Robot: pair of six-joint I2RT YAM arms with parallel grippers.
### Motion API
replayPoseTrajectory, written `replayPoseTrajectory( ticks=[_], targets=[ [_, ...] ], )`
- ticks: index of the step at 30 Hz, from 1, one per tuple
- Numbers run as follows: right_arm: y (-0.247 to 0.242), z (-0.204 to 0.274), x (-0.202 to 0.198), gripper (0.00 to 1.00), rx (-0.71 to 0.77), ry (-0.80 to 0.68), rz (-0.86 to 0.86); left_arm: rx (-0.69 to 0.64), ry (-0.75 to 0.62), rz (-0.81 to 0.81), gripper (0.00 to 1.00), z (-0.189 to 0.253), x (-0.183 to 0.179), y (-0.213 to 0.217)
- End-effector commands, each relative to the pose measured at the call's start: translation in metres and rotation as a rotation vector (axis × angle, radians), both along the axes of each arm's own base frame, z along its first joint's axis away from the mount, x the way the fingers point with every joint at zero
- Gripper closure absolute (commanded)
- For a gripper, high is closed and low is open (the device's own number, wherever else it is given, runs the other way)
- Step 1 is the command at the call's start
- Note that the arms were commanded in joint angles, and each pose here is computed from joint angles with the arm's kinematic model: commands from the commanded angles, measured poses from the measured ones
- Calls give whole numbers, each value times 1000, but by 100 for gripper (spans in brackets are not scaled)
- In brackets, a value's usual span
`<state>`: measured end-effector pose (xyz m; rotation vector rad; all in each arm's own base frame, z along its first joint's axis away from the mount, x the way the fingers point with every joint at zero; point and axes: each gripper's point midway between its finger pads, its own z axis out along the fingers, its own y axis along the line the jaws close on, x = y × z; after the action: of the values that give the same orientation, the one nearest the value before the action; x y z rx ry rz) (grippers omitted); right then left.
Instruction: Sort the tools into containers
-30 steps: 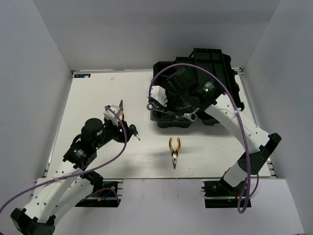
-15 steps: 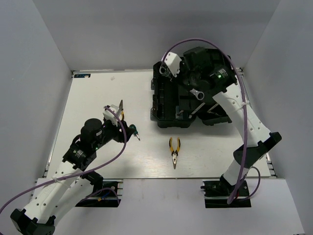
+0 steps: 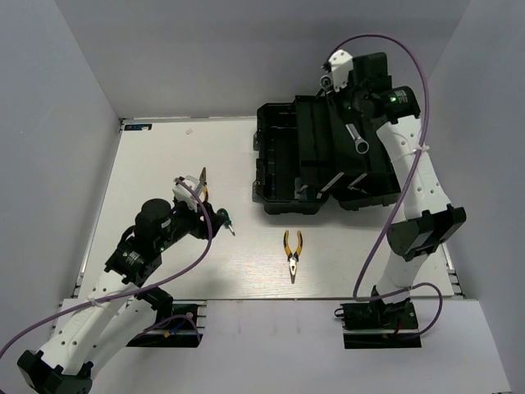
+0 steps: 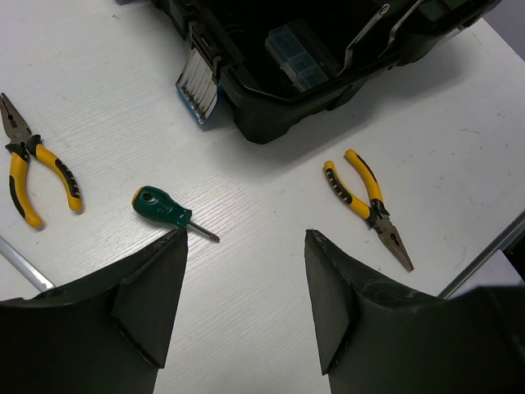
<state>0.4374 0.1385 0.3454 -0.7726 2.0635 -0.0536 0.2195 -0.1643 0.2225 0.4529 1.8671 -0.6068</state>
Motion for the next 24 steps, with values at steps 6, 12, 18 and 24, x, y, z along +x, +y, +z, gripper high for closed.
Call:
replayPoseTrajectory(
  ticks=[6,12,18,24],
  targets=[
    [-22,24,28,100,295,-11,-135,-3,-12,13,31,0,2,3],
    [-19,4,33,100,393,91,-140,9,3,22,31,-4,4,3],
    [-25,-19,27,100,416,178,-144,14,11,22,31,-7,5,2],
    [-36,-22,20,49,410,198,-152,4,49,-22,29,-14,5,-8]
  ],
)
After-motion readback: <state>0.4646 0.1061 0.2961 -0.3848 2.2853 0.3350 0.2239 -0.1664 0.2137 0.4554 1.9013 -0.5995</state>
